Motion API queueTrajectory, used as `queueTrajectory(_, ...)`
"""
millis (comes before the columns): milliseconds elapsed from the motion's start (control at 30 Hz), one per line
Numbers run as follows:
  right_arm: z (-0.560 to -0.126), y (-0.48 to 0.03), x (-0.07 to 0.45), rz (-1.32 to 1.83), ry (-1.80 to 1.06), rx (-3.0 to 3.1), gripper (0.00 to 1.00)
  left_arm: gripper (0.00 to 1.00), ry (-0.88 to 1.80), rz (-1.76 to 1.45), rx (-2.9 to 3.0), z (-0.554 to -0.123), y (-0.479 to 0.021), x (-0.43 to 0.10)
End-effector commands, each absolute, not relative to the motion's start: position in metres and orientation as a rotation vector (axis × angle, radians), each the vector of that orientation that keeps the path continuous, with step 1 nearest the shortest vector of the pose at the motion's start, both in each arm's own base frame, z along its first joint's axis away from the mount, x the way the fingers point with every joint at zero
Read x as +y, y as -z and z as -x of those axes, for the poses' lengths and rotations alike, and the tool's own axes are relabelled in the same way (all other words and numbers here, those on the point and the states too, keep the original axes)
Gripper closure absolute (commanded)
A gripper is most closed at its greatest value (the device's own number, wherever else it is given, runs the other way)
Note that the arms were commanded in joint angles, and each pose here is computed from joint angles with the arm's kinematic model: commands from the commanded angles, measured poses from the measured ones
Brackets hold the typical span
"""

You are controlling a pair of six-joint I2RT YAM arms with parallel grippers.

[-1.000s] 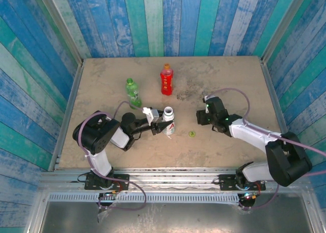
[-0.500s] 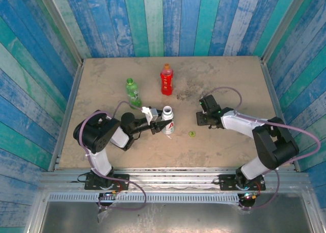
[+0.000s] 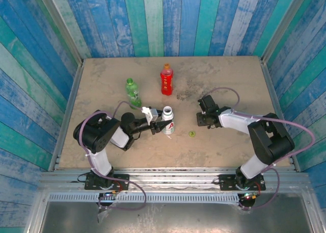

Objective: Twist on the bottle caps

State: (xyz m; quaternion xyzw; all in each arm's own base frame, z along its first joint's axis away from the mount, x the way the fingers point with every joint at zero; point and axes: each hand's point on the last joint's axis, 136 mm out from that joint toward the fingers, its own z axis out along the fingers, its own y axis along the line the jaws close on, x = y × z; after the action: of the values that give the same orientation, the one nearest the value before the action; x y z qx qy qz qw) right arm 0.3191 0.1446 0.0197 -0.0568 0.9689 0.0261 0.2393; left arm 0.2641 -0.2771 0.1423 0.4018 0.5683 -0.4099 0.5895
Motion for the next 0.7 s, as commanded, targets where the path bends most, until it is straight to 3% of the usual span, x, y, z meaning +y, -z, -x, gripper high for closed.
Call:
queueTrajectory(0, -0.323, -0.022, 0.146, 0.145, -0.078, 2.649, 0.52, 0.47, 0.961, -0.952, 1.331, -0.263, -0.135, -0.278)
queueTrajectory(333, -0.322, -0.026, 0.146, 0.176, -0.078, 2.645, 0.58, 0.47, 0.958, -0.959, 1.332, -0.263, -0.135, -0.278)
queueTrajectory(667, -0.307, -0.063, 0.17, 0.356, -0.147, 2.64, 0.59, 0.46, 0.957, -0.958, 1.333, -0.264, -0.135, -0.278)
